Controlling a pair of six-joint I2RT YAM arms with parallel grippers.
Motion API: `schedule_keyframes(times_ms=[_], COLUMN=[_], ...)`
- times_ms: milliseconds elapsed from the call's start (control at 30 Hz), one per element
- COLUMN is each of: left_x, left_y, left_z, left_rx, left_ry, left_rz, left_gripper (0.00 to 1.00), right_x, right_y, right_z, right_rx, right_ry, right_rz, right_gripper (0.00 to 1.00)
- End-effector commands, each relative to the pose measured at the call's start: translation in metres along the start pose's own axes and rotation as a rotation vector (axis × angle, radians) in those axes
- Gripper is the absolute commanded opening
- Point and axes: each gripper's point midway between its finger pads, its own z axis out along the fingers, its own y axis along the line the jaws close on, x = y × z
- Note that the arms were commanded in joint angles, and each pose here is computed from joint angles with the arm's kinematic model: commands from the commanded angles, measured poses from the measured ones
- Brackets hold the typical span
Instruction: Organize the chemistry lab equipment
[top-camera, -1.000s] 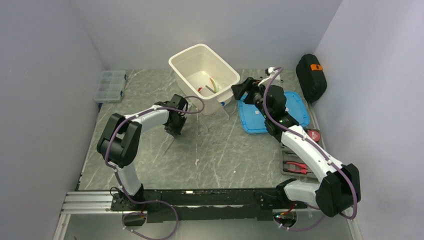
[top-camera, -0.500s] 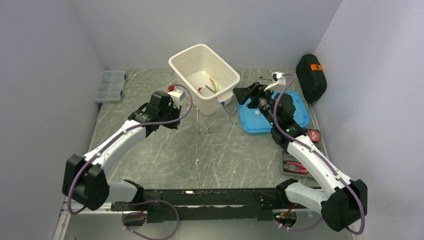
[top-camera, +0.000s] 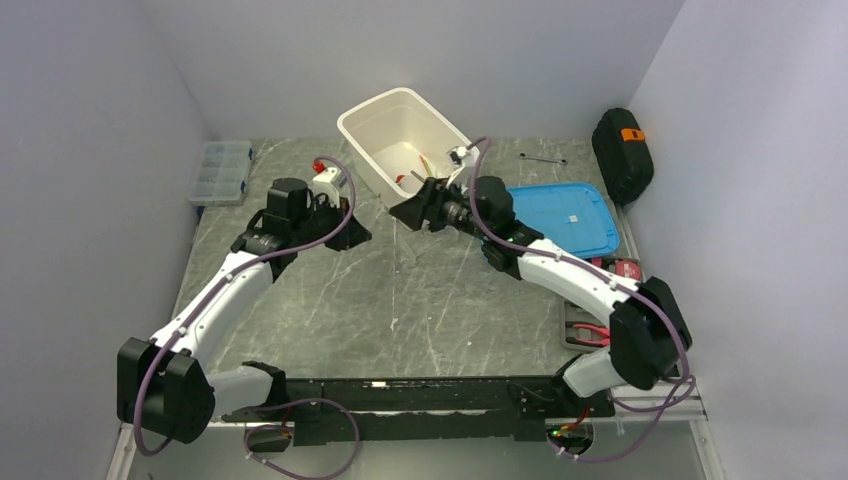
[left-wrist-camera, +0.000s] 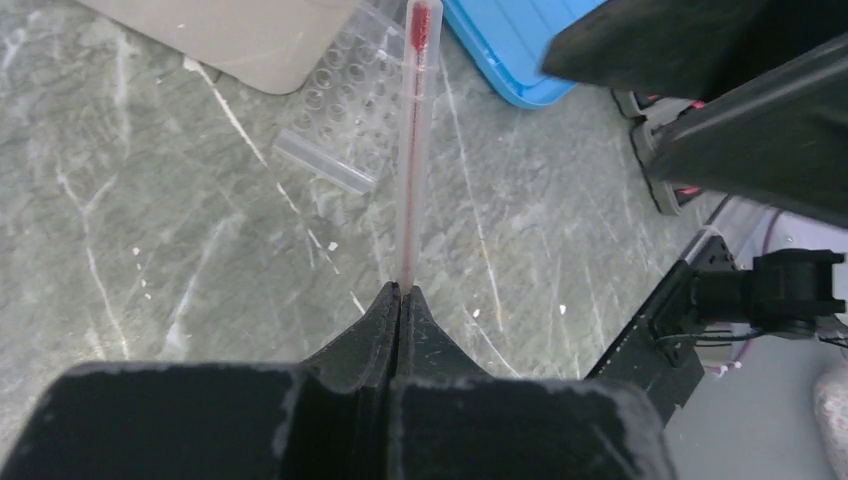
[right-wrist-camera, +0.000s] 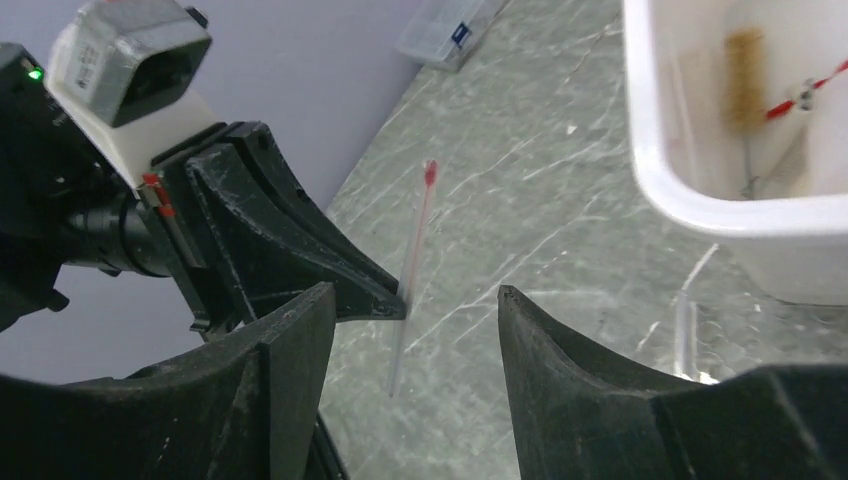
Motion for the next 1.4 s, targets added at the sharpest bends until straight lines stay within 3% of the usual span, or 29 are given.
schedule_keyframes(times_ms=[0, 400, 700, 967, 1000, 1067, 1167, 1200, 1267, 1367], left_x=[-0.018, -0.018, -0.018, -0.015, -0.015, -0.016, -0.02, -0.021, -0.023, -0.028], left_y=[-0.028, -0.035, -0.038, -0.037, -0.037, -0.035, -0.028, -0.026, -0.021, -0.012], left_z=[-0.011, -0.012, -0.012, -0.009, -0.01, -0.012, -0.02, -0.023, -0.031, -0.042], left_rx=[0.116, 0.154, 0.179, 0.184, 0.18, 0.16, 0.096, 0.077, 0.029, -0.051], left_ry=[-0.065, -0.065, -0.066, -0.054, -0.053, -0.054, -0.085, -0.098, -0.125, -0.158], left_rz=[0.039, 0.041, 0.051, 0.052, 0.057, 0.075, 0.114, 0.128, 0.155, 0.198], left_gripper=[0.0, 0.0, 0.0, 0.0, 0.0, 0.19, 0.72, 0.83, 0.96, 0.99], right_x=[-0.018, 0.009, 0.019, 0.015, 0.012, 0.006, -0.006, -0.012, -0.026, -0.051], right_y=[0.04, 0.041, 0.037, 0.035, 0.035, 0.035, 0.036, 0.035, 0.034, 0.029], right_z=[0.017, 0.045, 0.053, 0.051, 0.049, 0.044, 0.034, 0.029, 0.018, -0.002], right_rx=[-0.138, -0.157, -0.15, -0.105, -0.097, -0.083, -0.056, -0.036, 0.015, 0.113], right_ry=[-0.028, 0.073, 0.091, 0.063, 0.05, 0.021, -0.027, -0.039, -0.068, -0.097], right_rz=[-0.017, 0.006, 0.031, -0.012, -0.02, -0.038, -0.093, -0.126, -0.193, -0.315], right_gripper=[0.62, 0.51, 0.31, 0.0, 0.0, 0.0, 0.0, 0.0, 0.0, 0.0])
